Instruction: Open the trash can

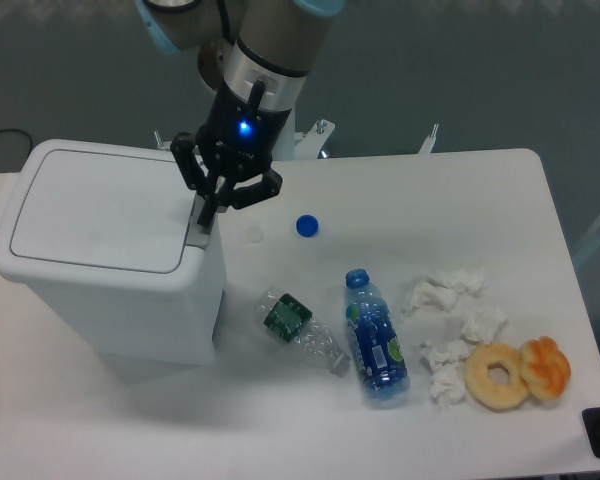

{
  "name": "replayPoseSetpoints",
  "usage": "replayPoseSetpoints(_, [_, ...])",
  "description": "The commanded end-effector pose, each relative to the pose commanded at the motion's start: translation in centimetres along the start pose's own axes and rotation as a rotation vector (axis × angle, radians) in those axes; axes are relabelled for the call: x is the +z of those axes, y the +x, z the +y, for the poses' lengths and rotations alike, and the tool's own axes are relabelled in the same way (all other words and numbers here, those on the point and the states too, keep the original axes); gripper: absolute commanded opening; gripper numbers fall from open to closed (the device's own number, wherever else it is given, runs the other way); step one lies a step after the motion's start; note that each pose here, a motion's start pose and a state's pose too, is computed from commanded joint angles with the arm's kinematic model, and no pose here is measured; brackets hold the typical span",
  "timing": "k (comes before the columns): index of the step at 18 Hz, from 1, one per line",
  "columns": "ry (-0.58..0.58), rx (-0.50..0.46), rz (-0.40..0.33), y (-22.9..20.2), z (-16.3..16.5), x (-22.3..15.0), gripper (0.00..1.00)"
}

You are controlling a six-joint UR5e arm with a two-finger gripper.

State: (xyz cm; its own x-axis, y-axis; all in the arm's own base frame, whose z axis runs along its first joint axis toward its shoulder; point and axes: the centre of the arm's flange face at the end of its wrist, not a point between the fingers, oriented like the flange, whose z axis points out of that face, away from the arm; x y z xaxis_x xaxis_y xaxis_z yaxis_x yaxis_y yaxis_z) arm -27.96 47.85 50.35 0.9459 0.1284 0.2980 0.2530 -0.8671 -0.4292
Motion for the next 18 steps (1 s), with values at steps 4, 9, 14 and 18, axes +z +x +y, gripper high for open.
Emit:
replayPoseSetpoints(4, [-0.007,-0.005,0.003,-0.1,0.2,0.4,0.00])
replayPoseSetpoints(9, [-0.014,-0.006,-0.001,-0.3,0.3,0.5,0.00])
replayPoseSetpoints(14, [-0.015,-0.007,-0.001,-0.4,0.3,0.5,0.00])
replayPoseSetpoints(18, [0.002,-0.011,-0.013,-0.9,0.1,-0.5,0.28])
